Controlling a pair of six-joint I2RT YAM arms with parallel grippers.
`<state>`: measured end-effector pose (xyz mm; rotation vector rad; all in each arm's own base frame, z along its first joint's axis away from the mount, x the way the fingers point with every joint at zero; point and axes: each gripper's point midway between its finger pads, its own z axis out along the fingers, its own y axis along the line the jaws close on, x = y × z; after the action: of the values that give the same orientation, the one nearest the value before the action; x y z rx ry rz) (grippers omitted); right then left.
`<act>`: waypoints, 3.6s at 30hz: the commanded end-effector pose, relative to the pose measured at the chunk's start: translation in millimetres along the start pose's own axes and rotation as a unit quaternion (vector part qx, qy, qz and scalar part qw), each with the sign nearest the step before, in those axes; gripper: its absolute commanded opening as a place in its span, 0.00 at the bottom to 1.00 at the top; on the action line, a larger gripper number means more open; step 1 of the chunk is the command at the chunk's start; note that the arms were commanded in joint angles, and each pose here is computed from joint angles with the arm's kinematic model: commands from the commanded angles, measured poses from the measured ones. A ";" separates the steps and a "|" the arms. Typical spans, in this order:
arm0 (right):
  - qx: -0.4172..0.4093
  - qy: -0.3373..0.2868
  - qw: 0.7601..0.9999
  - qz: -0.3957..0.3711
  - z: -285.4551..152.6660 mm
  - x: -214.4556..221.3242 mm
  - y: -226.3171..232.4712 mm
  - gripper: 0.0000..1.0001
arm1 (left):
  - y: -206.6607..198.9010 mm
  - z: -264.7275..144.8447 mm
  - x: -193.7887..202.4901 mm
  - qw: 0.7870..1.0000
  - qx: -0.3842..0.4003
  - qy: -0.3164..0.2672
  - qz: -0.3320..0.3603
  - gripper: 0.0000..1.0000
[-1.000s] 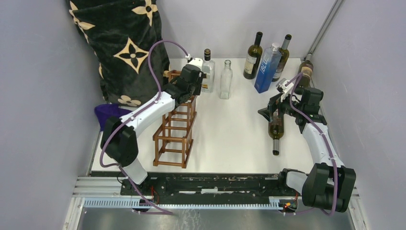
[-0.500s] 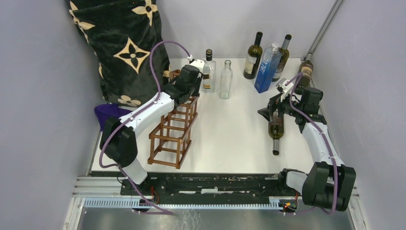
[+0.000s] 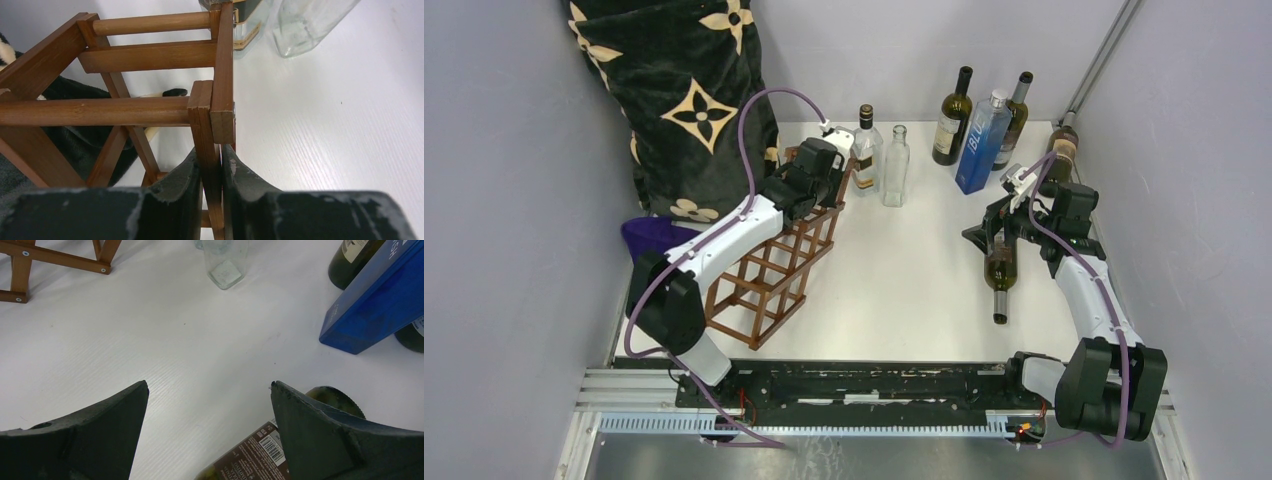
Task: Put the wine bottle on the wine rack
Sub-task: Adjust the wine rack at the center of the board, then pick up the wine bottle from the center of the board.
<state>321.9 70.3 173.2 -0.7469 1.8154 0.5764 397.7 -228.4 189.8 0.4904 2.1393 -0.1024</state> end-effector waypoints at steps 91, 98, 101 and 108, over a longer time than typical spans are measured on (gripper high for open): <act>-0.138 -0.182 0.959 -0.167 153.4 -205.4 6.6 0.98 | 9.7 -201.4 -160.0 0.916 0.145 -0.340 -0.154 0.96; -0.124 -0.163 0.968 -0.144 185.3 -196.2 -4.8 0.98 | 12.8 -195.5 -161.4 0.921 0.131 -0.338 -0.140 0.97; -0.119 -0.152 0.970 -0.149 194.9 -190.4 -6.0 0.98 | 12.5 -192.7 -161.2 0.923 0.129 -0.336 -0.135 0.98; -0.122 -0.150 0.970 -0.144 206.1 -179.8 -7.0 0.98 | 11.3 -184.6 -158.6 0.927 0.127 -0.328 -0.130 0.98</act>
<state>496.7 244.3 251.3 -1.0201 1.4057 0.7158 335.3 -225.7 413.1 0.2503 1.5661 -0.6627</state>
